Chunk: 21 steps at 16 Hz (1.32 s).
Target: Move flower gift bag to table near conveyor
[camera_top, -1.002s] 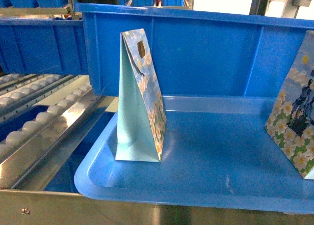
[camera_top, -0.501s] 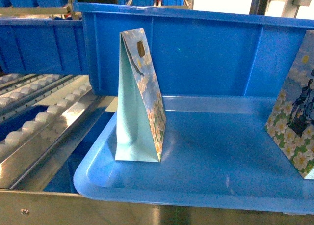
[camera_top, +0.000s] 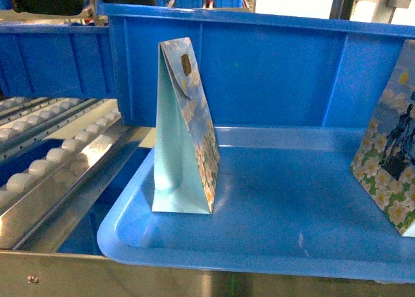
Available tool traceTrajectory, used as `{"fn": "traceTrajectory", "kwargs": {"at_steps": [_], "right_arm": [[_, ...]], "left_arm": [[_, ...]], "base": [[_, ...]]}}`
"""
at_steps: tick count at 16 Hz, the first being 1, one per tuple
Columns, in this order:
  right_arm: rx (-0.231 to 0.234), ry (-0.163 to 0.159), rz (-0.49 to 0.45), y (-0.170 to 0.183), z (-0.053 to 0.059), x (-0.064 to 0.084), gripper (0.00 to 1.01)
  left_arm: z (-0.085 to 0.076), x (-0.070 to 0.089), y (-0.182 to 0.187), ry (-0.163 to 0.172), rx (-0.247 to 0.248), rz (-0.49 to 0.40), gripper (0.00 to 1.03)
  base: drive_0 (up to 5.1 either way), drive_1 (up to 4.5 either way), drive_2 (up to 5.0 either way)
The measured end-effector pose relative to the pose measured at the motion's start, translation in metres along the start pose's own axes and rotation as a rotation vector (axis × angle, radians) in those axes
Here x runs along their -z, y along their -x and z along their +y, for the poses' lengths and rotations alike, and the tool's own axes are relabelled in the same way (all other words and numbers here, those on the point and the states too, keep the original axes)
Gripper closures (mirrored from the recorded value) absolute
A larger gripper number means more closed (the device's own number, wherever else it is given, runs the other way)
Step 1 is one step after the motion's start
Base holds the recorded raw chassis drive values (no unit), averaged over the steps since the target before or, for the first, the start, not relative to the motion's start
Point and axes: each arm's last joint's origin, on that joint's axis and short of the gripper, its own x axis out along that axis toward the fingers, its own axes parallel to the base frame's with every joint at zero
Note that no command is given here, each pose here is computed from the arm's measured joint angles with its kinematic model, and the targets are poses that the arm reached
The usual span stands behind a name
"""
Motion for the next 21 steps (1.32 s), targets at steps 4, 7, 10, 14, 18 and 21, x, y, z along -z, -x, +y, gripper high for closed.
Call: {"fn": "traceTrajectory", "kwargs": {"at_steps": [4, 7, 10, 14, 18, 21], "right_arm": [[-0.004, 0.007, 0.060, -0.020, 0.003, 0.010, 0.03], [-0.011, 0.009, 0.073, -0.028, 0.006, 0.009, 0.03], [-0.005, 0.004, 0.091, -0.034, 0.006, 0.012, 0.20], [0.002, -0.001, 0.069, -0.034, 0.006, 0.010, 0.66], [-0.009, -0.023, 0.053, -0.026, 0.005, 0.009, 0.98], [-0.035, -0.054, 0.016, -0.010, 0.004, 0.010, 0.98]], "left_arm": [[0.000, 0.000, 0.000, 0.000, 0.000, -0.001, 0.05], [0.000, 0.000, 0.000, 0.000, 0.000, -0.001, 0.05], [0.000, 0.000, 0.000, 0.000, 0.000, -0.001, 0.05], [0.000, 0.000, 0.000, 0.000, 0.000, -0.001, 0.05], [0.000, 0.000, 0.000, 0.000, 0.000, 0.000, 0.05], [0.000, 0.000, 0.000, 0.000, 0.000, 0.000, 0.05]], "base": [[0.0, 0.00, 0.0], [0.0, 0.00, 0.0], [0.0, 0.00, 0.0], [0.0, 0.00, 0.0], [0.0, 0.00, 0.0], [0.0, 0.00, 0.0]]}}
